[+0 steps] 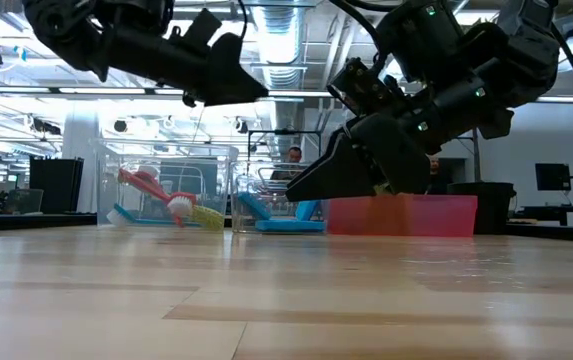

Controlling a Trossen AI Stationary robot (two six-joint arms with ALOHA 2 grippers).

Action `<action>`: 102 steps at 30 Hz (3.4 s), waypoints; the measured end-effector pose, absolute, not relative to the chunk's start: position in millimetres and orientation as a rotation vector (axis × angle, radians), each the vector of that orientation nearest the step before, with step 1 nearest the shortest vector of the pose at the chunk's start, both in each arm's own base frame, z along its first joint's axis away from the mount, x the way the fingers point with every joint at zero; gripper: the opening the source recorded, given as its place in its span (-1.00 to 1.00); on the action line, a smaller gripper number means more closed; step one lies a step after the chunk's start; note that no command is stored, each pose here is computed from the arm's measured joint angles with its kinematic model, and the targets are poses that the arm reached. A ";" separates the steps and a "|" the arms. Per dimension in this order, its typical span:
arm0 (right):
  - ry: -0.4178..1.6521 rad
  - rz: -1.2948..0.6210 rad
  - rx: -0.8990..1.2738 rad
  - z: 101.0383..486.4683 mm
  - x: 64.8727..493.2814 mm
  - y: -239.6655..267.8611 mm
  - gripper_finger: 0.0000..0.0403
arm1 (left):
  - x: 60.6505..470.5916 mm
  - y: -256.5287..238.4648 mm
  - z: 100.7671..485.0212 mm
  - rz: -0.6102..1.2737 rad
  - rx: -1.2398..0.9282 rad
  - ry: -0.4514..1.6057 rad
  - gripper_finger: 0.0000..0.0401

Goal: Pick & Place Kitchen Sink Supplies
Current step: Return to Home Position

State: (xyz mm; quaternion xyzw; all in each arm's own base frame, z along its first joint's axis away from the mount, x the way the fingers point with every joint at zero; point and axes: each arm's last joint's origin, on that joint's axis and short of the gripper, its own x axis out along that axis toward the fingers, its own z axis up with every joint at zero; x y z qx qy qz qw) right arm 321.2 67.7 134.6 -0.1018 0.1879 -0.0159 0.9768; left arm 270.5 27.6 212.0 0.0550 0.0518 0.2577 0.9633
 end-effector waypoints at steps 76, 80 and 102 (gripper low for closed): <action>0.102 -0.052 -0.071 179.4 108.3 30.1 0.14 | 104.1 -51.6 194.3 -0.094 -0.125 -0.252 -0.05; 0.118 -0.050 -0.076 177.5 105.8 29.2 0.14 | 104.0 -51.6 194.4 -0.094 -0.126 -0.252 -0.05; 0.141 -0.063 -0.087 154.0 106.0 28.8 0.14 | 104.0 -51.6 194.5 -0.094 -0.126 -0.253 -0.05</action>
